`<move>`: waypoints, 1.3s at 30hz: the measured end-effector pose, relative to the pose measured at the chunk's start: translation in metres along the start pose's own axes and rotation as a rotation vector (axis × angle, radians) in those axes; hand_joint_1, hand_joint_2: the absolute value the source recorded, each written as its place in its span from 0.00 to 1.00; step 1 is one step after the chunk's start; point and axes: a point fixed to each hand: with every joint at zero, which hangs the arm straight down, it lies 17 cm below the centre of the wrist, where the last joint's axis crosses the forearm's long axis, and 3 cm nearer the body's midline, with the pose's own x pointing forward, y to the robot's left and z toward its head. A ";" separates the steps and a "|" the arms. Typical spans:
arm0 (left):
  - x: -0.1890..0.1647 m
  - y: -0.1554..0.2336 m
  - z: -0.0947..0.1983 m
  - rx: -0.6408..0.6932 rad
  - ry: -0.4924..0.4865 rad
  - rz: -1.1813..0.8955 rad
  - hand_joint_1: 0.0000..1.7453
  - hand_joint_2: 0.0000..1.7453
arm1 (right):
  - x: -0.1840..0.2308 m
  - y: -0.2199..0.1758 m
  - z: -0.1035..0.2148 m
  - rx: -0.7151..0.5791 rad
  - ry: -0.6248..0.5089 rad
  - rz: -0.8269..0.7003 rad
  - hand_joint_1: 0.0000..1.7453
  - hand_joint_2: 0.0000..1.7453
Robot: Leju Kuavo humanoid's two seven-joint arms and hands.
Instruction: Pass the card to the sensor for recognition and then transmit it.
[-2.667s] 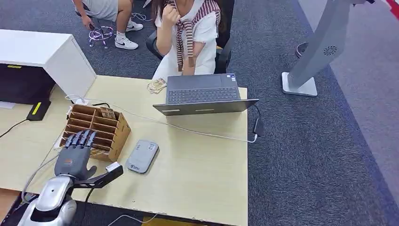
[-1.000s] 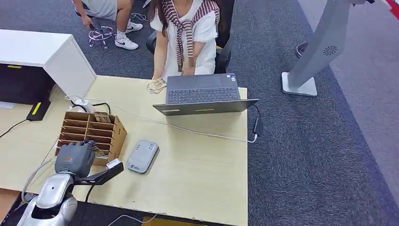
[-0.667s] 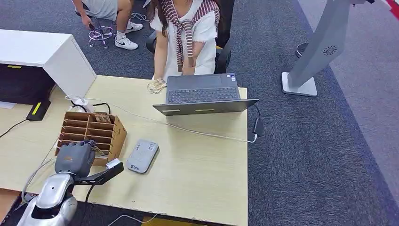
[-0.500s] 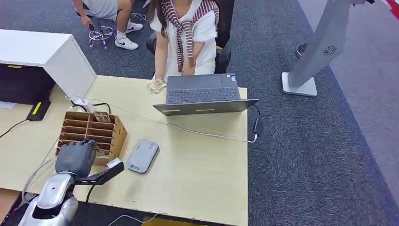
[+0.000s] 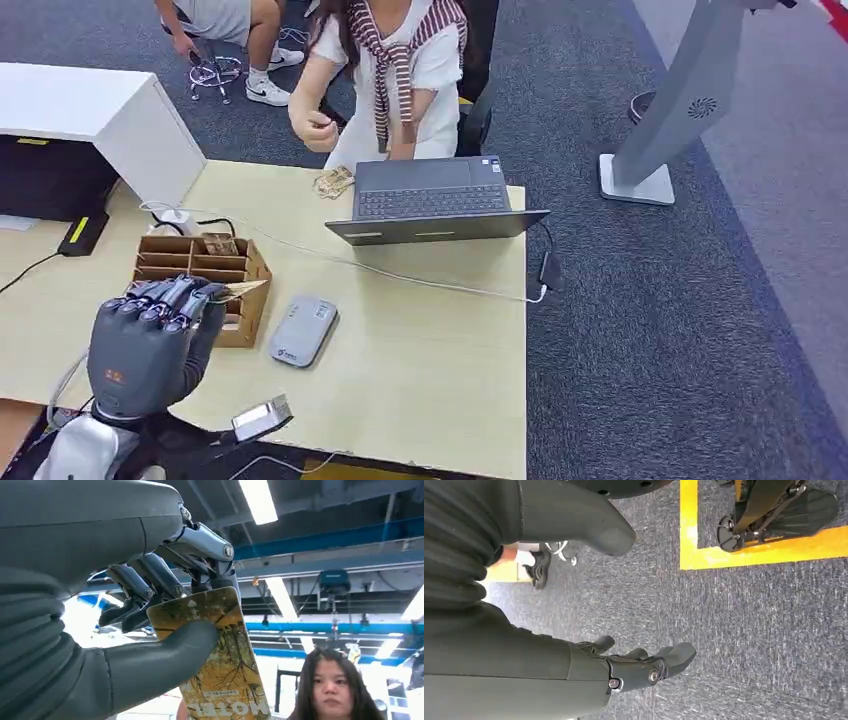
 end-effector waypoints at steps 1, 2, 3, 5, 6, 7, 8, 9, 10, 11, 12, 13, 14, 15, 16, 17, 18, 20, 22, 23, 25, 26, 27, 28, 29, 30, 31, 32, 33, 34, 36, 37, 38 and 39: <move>-0.006 -0.005 -0.008 -0.013 0.009 -0.012 1.00 1.00 | 0.000 0.001 0.000 0.006 -0.003 0.016 0.00 1.00; -0.012 -0.009 -0.018 -0.015 0.016 -0.027 1.00 1.00 | 0.001 0.002 0.000 0.009 -0.007 0.029 0.00 1.00; -0.018 -0.018 -0.023 -0.033 0.023 -0.045 1.00 1.00 | 0.003 0.003 0.001 0.015 -0.012 0.043 0.00 1.00; -0.035 -0.037 -0.038 -0.053 0.029 -0.104 1.00 1.00 | 0.006 0.005 0.001 0.024 -0.024 0.078 0.00 1.00; -0.046 -0.044 -0.050 -0.050 0.032 -0.141 1.00 1.00 | 0.007 0.006 0.001 0.029 -0.028 0.094 0.00 1.00; -0.061 -0.056 -0.063 -0.054 0.038 -0.180 1.00 1.00 | 0.008 0.008 0.001 0.034 -0.033 0.112 0.00 1.00; -0.076 -0.068 -0.074 -0.065 0.048 -0.209 1.00 1.00 | 0.011 0.008 0.002 0.035 -0.040 0.123 0.00 1.00; -0.089 -0.075 -0.082 -0.072 0.058 -0.229 1.00 1.00 | 0.014 0.008 0.002 0.034 -0.046 0.132 0.00 1.00; -0.096 -0.078 -0.088 -0.071 0.064 -0.239 1.00 1.00 | 0.015 0.008 0.002 0.034 -0.048 0.134 0.00 1.00; -0.104 -0.085 -0.094 -0.081 0.073 -0.248 1.00 1.00 | 0.015 0.009 0.002 0.035 -0.049 0.137 0.00 1.00; -0.109 -0.090 -0.097 -0.091 0.076 -0.255 1.00 1.00 | 0.015 0.009 0.002 0.035 -0.049 0.139 0.00 1.00; -0.113 -0.095 -0.099 -0.100 0.081 -0.257 1.00 1.00 | 0.015 0.009 0.002 0.034 -0.049 0.141 0.00 1.00; -0.116 -0.098 -0.100 -0.108 0.086 -0.260 1.00 1.00 | 0.015 0.009 0.002 0.035 -0.050 0.142 0.00 1.00; -0.118 -0.101 -0.101 -0.113 0.089 -0.263 1.00 1.00 | 0.015 0.009 0.002 0.035 -0.050 0.144 0.00 1.00; -0.120 -0.103 -0.103 -0.117 0.093 -0.264 1.00 1.00 | 0.015 0.009 0.002 0.035 -0.051 0.144 0.00 1.00; -0.122 -0.105 -0.104 -0.122 0.096 -0.265 1.00 1.00 | 0.015 0.009 0.002 0.035 -0.051 0.145 0.00 1.00; -0.124 -0.107 -0.104 -0.127 0.098 -0.269 1.00 1.00 | 0.015 0.009 0.002 0.035 -0.052 0.147 0.00 1.00; -0.126 -0.112 -0.107 -0.138 0.101 -0.279 1.00 1.00 | 0.015 0.009 0.002 0.037 -0.051 0.162 0.00 1.00; -0.129 -0.118 -0.113 -0.147 0.109 -0.287 1.00 1.00 | 0.013 0.011 0.002 0.042 -0.045 0.183 0.00 1.00; -0.130 -0.121 -0.116 -0.153 0.113 -0.289 1.00 1.00 | 0.012 0.011 0.002 0.043 -0.041 0.191 0.00 1.00; -0.133 -0.124 -0.122 -0.158 0.123 -0.288 1.00 1.00 | 0.011 0.011 0.002 0.045 -0.035 0.200 0.00 1.00; -0.134 -0.126 -0.125 -0.160 0.128 -0.290 1.00 1.00 | 0.011 0.011 0.002 0.045 -0.034 0.201 0.00 1.00; -0.136 -0.129 -0.127 -0.168 0.133 -0.291 1.00 1.00 | 0.010 0.012 0.002 0.047 -0.033 0.207 0.00 1.00; -0.138 -0.131 -0.128 -0.173 0.137 -0.294 1.00 1.00 | 0.010 0.012 0.002 0.047 -0.033 0.211 0.00 1.00; -0.139 -0.134 -0.128 -0.180 0.140 -0.294 1.00 1.00 | 0.010 0.012 0.002 0.046 -0.033 0.220 0.00 1.00; -0.140 -0.136 -0.128 -0.185 0.143 -0.293 1.00 1.00 | 0.010 0.012 0.002 0.046 -0.033 0.222 0.00 1.00; -0.141 -0.138 -0.126 -0.190 0.145 -0.293 1.00 1.00 | 0.010 0.012 0.002 0.046 -0.033 0.222 0.00 1.00; -0.142 -0.141 -0.125 -0.197 0.147 -0.293 1.00 1.00 | 0.010 0.012 0.002 0.046 -0.033 0.223 0.00 1.00; -0.142 -0.143 -0.123 -0.203 0.150 -0.292 1.00 1.00 | 0.010 0.012 0.002 0.046 -0.034 0.223 0.00 1.00; -0.143 -0.145 -0.122 -0.209 0.151 -0.292 1.00 1.00 | 0.010 0.012 0.002 0.046 -0.034 0.224 0.00 1.00; -0.144 -0.148 -0.120 -0.215 0.153 -0.293 0.00 1.00 | 0.010 0.012 0.003 0.048 -0.034 0.226 0.00 1.00; -0.144 -0.149 -0.119 -0.218 0.153 -0.292 0.00 1.00 | 0.010 0.013 0.003 0.049 -0.034 0.226 0.00 1.00; -0.145 -0.150 -0.118 -0.221 0.156 -0.292 0.00 1.00 | 0.010 0.013 0.003 0.050 -0.035 0.227 0.00 1.00; -0.146 -0.151 -0.117 -0.224 0.164 -0.289 0.00 1.00 | 0.010 0.013 0.003 0.050 -0.036 0.227 0.00 1.00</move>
